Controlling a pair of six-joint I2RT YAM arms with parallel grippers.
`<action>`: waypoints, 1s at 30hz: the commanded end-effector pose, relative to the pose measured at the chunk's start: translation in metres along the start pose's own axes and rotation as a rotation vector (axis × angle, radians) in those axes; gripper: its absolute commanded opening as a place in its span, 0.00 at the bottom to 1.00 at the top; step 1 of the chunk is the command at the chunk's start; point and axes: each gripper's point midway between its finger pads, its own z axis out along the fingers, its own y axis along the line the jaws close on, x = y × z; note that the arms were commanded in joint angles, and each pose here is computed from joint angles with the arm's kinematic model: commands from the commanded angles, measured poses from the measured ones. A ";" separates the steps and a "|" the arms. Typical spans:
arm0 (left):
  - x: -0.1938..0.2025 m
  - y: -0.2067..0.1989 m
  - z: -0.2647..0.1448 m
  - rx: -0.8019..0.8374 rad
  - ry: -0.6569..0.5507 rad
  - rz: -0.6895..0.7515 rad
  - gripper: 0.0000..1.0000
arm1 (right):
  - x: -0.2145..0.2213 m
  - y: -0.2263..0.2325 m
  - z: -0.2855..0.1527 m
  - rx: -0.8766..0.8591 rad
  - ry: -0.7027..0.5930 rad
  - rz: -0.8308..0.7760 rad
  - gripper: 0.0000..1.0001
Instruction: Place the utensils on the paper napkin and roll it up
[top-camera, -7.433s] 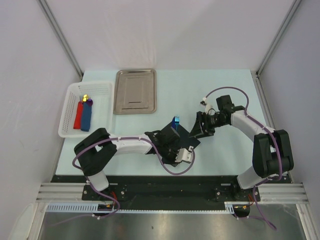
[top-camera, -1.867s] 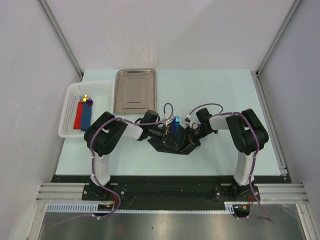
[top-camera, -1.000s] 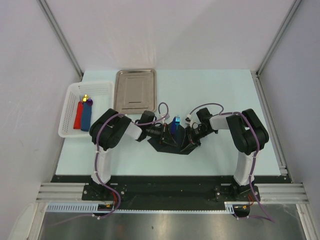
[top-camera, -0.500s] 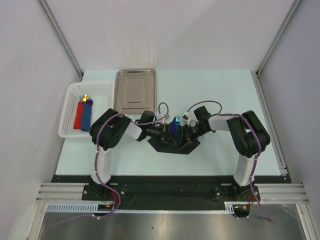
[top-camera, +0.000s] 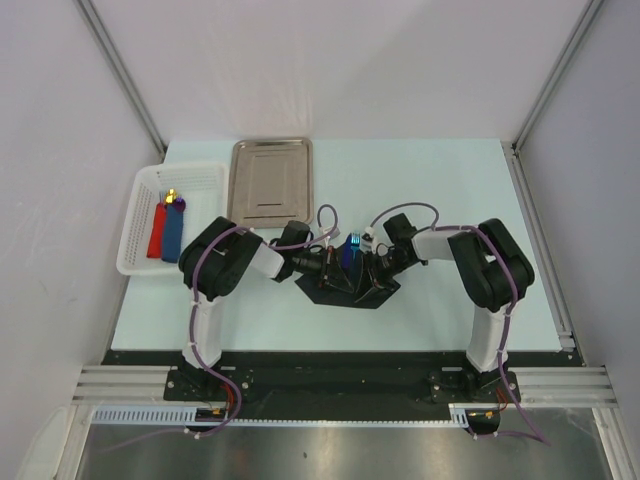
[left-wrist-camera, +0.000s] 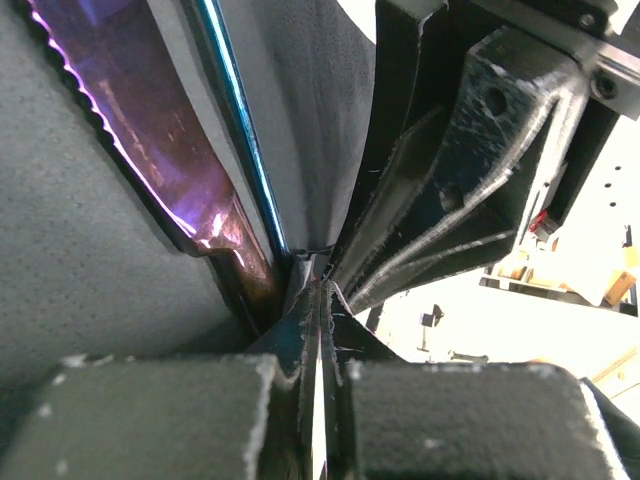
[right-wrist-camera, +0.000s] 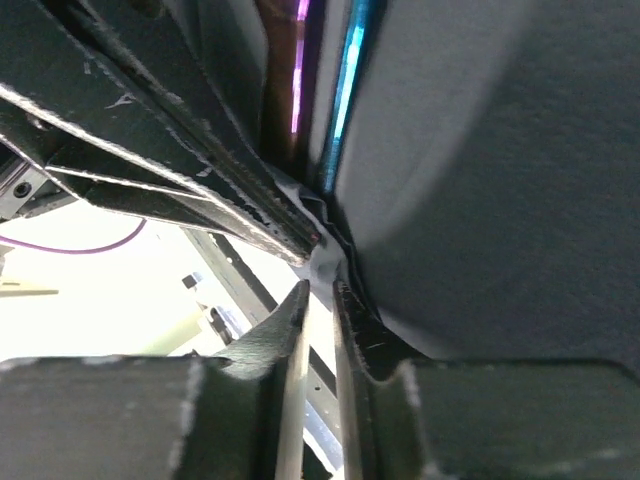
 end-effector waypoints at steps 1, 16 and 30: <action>-0.003 0.017 -0.004 -0.044 -0.014 0.009 0.00 | -0.009 -0.007 -0.007 0.084 -0.024 -0.060 0.22; -0.006 0.021 -0.002 -0.052 -0.016 0.016 0.00 | -0.016 -0.034 -0.109 0.231 -0.223 0.034 0.76; -0.005 0.022 -0.002 -0.059 -0.015 0.028 0.00 | -0.020 -0.068 -0.060 0.119 -0.137 0.184 0.72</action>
